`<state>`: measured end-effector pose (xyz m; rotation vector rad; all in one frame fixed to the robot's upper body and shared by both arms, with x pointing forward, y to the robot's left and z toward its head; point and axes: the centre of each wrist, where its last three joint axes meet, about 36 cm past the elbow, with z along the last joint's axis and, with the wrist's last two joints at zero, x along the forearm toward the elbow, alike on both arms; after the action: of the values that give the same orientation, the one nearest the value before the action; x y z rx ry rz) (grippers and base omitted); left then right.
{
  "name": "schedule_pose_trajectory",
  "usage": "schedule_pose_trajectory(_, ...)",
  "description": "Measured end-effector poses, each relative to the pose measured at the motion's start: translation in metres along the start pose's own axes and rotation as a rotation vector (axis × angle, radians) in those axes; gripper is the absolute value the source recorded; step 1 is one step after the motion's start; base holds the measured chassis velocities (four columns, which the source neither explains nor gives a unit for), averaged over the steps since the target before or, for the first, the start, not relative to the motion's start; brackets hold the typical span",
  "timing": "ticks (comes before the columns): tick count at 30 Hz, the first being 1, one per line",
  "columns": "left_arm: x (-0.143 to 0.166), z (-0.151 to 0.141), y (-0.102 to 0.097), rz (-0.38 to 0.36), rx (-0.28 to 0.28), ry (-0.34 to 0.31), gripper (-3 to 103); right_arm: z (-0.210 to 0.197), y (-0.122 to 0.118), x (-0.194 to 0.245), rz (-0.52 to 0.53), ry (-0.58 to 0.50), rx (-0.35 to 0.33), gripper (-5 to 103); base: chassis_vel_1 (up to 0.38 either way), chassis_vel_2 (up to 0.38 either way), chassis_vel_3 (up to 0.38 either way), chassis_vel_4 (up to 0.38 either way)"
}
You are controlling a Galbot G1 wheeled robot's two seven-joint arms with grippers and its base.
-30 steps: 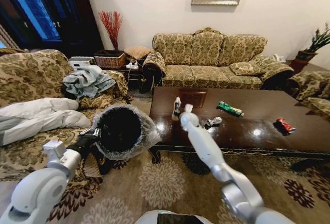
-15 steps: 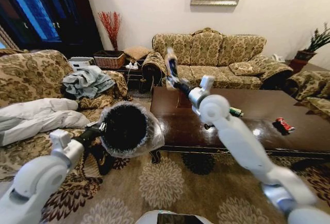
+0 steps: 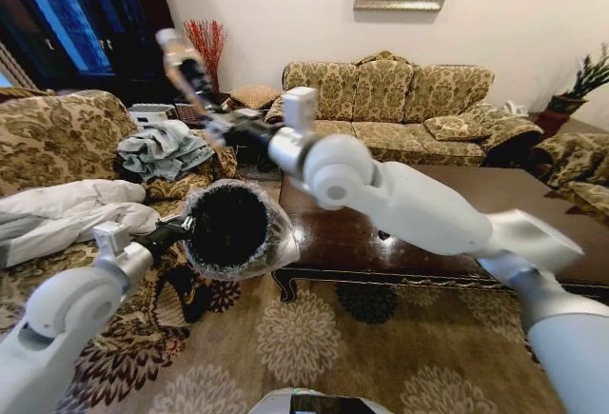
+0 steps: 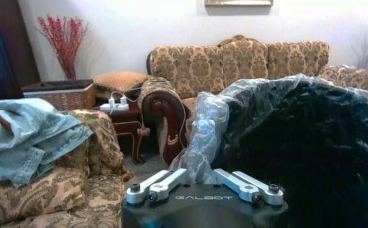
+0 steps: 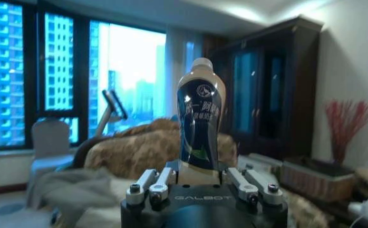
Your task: Move to the front of the table and place the trash on the table into the trash bin.
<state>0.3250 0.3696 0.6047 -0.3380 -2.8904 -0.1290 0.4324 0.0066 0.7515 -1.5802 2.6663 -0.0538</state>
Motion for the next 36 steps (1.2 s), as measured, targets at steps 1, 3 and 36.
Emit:
schedule_pose_trajectory(1,-0.002,-0.001,0.002,0.005,0.000,0.006,2,0.011,0.006,-0.003,-0.010,0.029,0.004,32,0.000,0.000,0.000,0.000)
schedule_pose_trajectory(3,-0.004,-0.002,0.004,0.009,0.004,0.011,2,0.032,0.010,-0.003,-0.015,0.060,0.022,32,0.000,0.000,0.000,0.000)
schedule_pose_trajectory(36,0.001,-0.007,0.005,0.002,0.024,-0.014,2,0.102,0.017,0.017,0.011,0.140,0.047,84,0.000,0.000,0.000,0.000)
